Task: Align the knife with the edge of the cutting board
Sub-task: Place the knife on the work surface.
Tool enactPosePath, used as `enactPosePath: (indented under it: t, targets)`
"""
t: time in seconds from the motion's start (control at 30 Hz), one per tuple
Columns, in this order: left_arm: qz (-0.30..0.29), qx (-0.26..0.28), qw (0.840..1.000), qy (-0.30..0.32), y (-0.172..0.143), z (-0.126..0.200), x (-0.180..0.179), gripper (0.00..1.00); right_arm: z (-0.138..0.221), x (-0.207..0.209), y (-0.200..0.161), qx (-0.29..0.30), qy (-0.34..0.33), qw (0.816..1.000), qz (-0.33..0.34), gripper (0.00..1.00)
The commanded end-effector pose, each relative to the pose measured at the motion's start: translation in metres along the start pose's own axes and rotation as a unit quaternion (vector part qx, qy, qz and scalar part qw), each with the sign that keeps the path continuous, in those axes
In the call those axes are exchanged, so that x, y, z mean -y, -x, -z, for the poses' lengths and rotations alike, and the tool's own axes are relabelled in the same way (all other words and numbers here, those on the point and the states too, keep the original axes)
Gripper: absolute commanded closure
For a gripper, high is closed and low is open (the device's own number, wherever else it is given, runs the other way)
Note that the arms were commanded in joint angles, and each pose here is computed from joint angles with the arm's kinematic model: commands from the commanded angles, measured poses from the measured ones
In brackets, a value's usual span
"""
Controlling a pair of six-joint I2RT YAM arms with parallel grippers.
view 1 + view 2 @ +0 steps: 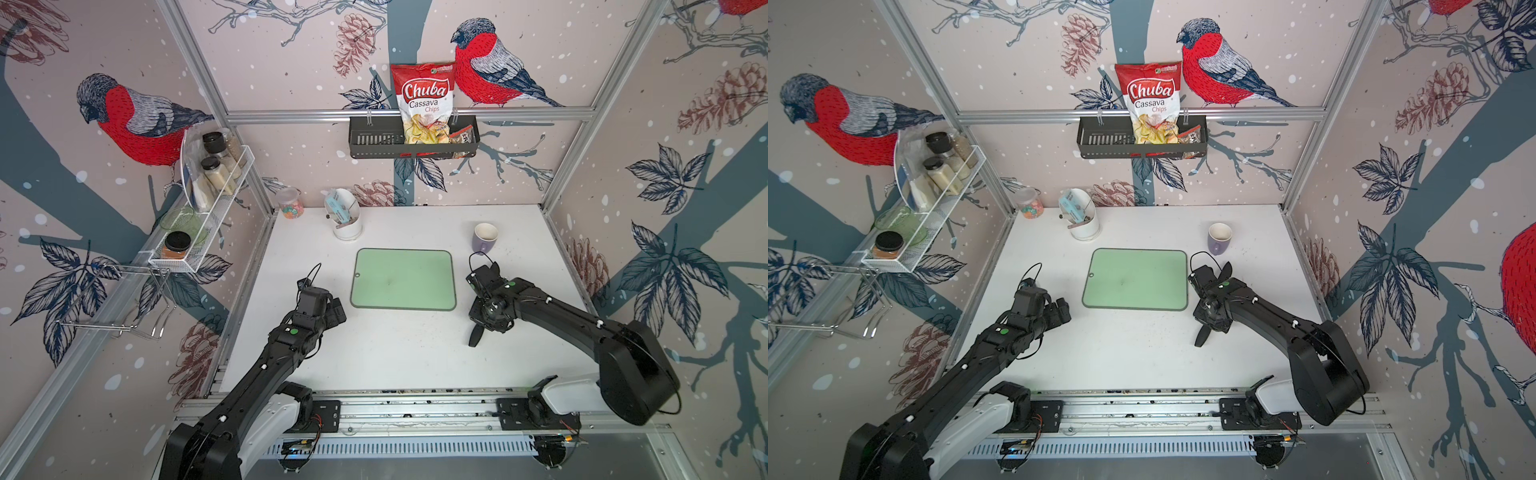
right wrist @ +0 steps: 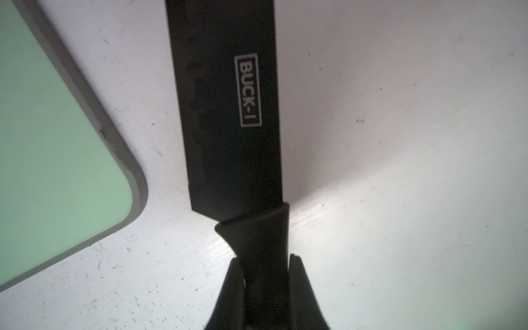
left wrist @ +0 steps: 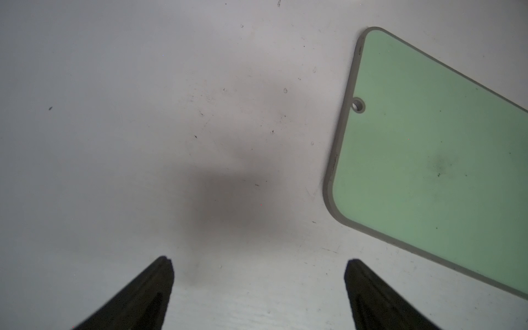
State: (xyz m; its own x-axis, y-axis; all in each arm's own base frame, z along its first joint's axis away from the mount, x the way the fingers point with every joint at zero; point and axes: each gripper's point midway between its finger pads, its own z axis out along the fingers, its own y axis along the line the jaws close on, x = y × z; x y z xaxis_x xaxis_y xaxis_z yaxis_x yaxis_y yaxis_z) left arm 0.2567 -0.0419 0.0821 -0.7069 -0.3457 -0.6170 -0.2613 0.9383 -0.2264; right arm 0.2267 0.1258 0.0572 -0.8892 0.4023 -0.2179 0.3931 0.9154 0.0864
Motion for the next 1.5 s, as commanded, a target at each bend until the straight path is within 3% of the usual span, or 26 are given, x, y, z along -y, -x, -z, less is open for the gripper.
enactPosePath:
  t: [0.0, 0.2, 0.4, 0.57, 0.7, 0.97, 1.3, 1.47]
  targets:
    - [0.003, 0.012, 1.0, -0.004, 0.005, 0.0, 0.002, 0.05, 0.014, 0.0, 0.009, 0.04, -0.019, 0.999, 0.008, 1.0]
    - [0.003, 0.011, 1.0, -0.004, 0.005, -0.001, 0.002, 0.04, 0.038, -0.021, 0.01, 0.089, -0.032, 0.994, 0.049, 1.0]
    - [0.004, 0.009, 1.0, -0.005, 0.005, -0.001, 0.003, 0.04, 0.042, -0.054, 0.0, 0.099, -0.019, 0.991, 0.087, 1.0]
    - [0.001, 0.004, 1.0, -0.006, 0.004, -0.003, 0.005, 0.04, 0.044, -0.091, -0.016, 0.071, 0.099, 0.986, 0.112, 1.0]
    - [-0.001, -0.003, 1.0, -0.001, 0.003, -0.004, 0.004, 0.05, 0.054, -0.102, -0.025, 0.05, 0.191, 0.969, 0.147, 1.0]
    - [0.001, 0.001, 1.0, 0.001, 0.004, -0.005, 0.003, 0.05, 0.07, -0.083, -0.022, 0.041, 0.31, 0.937, 0.154, 1.0]
    - [0.002, 0.003, 1.0, -0.001, 0.004, -0.004, 0.003, 0.04, 0.056, -0.079, -0.026, 0.012, 0.292, 0.939, 0.183, 1.0]
    - [0.002, 0.003, 1.0, -0.005, 0.004, -0.004, 0.004, 0.04, 0.043, -0.059, -0.013, 0.025, 0.205, 0.96, 0.189, 1.0]
